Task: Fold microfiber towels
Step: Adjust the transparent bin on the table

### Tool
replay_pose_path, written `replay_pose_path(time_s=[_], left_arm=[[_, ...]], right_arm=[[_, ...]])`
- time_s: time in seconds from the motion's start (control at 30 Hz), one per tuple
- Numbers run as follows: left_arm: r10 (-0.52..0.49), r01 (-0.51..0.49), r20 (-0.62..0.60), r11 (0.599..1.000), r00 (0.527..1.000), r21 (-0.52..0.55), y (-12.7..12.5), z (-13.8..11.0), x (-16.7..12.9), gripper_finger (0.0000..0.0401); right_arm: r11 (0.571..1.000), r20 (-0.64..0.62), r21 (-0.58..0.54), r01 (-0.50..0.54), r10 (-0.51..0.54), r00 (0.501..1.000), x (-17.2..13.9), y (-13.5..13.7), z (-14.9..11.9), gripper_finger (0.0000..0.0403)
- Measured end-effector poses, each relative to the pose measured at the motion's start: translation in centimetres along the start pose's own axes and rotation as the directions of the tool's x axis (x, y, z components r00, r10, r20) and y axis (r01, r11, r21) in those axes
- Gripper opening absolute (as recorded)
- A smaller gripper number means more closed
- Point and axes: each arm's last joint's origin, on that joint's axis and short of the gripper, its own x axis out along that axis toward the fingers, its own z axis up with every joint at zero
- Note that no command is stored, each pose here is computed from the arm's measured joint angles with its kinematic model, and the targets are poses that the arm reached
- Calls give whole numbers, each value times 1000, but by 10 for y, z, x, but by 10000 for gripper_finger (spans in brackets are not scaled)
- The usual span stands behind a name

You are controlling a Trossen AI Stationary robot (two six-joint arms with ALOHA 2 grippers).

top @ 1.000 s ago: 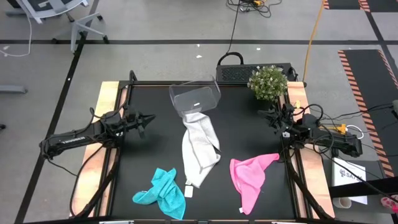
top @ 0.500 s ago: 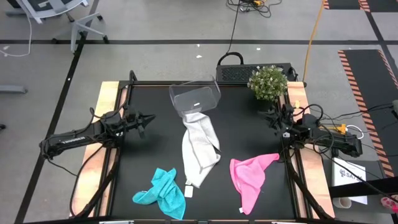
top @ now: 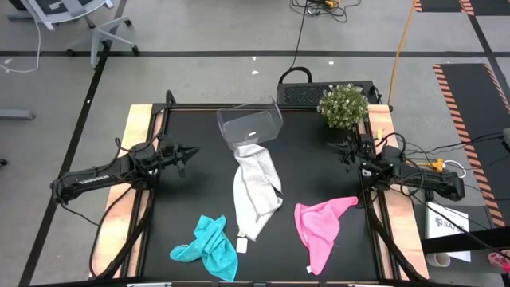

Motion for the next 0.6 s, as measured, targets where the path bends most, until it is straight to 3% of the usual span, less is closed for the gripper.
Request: replay_pose_path(time_s=[0.17,0.47,0.6], left_arm=[[0,0,0,1000,1000,0,0,0,0,31],[15,-15,5,1000,1000,-4,0,0,0,31],[20,-20,7,997,1000,-75,1,0,0,31]], right_arm=[[997,58,-16,74,-73,996,0,-2,2,0],[995,67,-26,95,-93,993,0,-3,2,0],[990,87,-43,138,-133,987,0,-5,2,0]])
